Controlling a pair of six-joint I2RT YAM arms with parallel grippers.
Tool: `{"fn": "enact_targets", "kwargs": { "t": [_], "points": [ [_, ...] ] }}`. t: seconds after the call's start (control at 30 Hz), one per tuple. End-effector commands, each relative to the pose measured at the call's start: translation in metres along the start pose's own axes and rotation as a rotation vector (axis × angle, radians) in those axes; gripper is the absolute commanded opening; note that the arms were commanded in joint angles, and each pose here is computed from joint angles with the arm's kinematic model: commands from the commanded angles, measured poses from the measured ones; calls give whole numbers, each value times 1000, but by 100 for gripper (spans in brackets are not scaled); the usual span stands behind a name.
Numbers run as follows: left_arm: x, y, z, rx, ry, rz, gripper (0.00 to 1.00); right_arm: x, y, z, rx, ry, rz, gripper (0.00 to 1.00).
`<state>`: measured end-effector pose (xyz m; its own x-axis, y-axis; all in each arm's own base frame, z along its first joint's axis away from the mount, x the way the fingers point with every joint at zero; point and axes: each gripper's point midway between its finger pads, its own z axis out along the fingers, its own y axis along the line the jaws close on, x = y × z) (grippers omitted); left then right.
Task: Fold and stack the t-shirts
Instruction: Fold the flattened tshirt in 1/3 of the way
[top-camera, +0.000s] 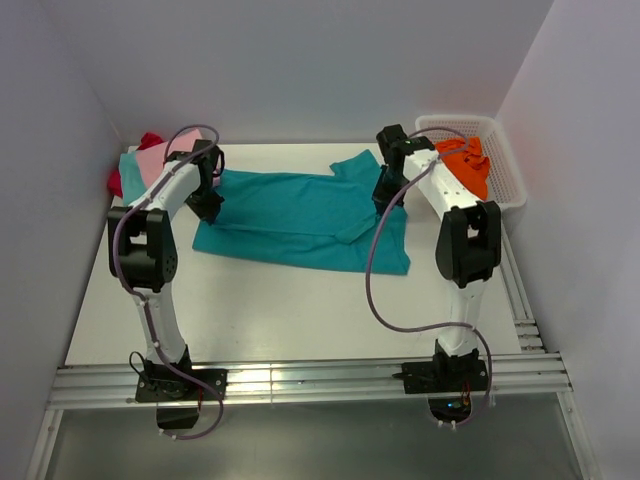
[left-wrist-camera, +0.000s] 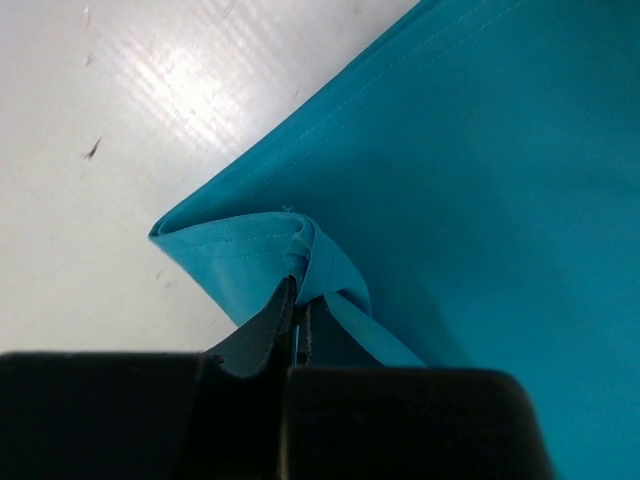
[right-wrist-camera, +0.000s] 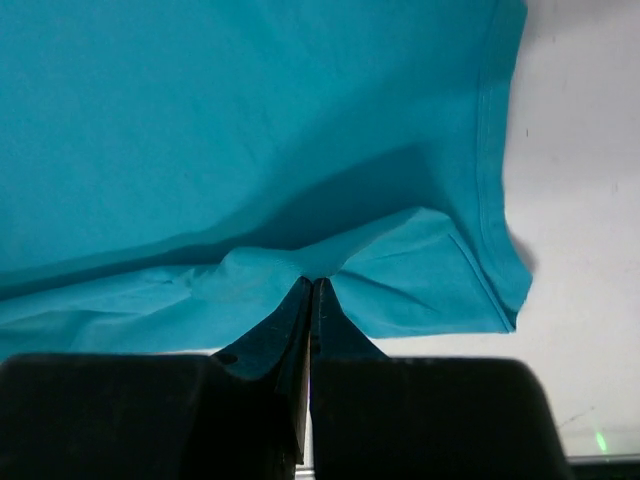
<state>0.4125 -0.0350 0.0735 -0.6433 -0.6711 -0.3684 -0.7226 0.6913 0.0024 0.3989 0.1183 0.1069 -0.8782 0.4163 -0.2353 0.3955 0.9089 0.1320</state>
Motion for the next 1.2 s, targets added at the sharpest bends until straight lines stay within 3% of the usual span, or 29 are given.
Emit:
{"fn": "enact_targets", "kwargs": {
  "t": [0.0, 0.03, 0.1, 0.13, 0.17, 0.2, 0.33, 0.5, 0.6, 0.63, 0.7, 0.73, 0.9, 1.17],
  "points": [
    [-19, -13, 4, 29, -12, -1, 4, -22, -6, -4, 47, -29, 10, 0],
    [-22, -15, 8, 39, -4, -5, 11, -22, -8, 8, 70, -9, 11, 13],
    [-22, -14, 20, 23, 16, -1, 59, -27, -6, 20, 69, 6, 9, 48],
    [-23, -11, 23, 12, 25, -6, 76, -28, -8, 22, 81, 11, 13, 76],
    [-22, -9, 26, 8, 33, -4, 94, -34, -9, 20, 95, -6, 15, 80],
    [-23, -6, 27, 2, 32, -11, 100, -35, -10, 19, 97, -10, 17, 88],
    [-28, 4, 18, 13, 4, -35, 99, -43, -13, -1, 88, -75, 33, 89],
    [-24, 13, 10, 41, -13, -49, 100, -29, -3, -26, -23, -78, 62, 83],
    [-18, 14, 13, 51, -3, -40, 98, -7, 8, -19, -77, -25, 68, 68],
    [-17, 15, 14, 45, 0, -35, 98, 4, 7, -11, -70, 3, 65, 43],
    [-16, 16, 15, 47, 2, -27, 96, 19, 19, -3, -81, 25, 53, 8],
    [-16, 15, 15, 54, 5, -27, 96, 28, 20, 2, -72, 41, 44, 0],
    [-9, 16, 14, 75, 19, -18, 94, 58, 33, 27, -39, 94, -6, 0],
    [-4, 22, 7, 94, 19, 1, 93, 51, 34, 56, 32, 104, -13, 0]
  ]
}}
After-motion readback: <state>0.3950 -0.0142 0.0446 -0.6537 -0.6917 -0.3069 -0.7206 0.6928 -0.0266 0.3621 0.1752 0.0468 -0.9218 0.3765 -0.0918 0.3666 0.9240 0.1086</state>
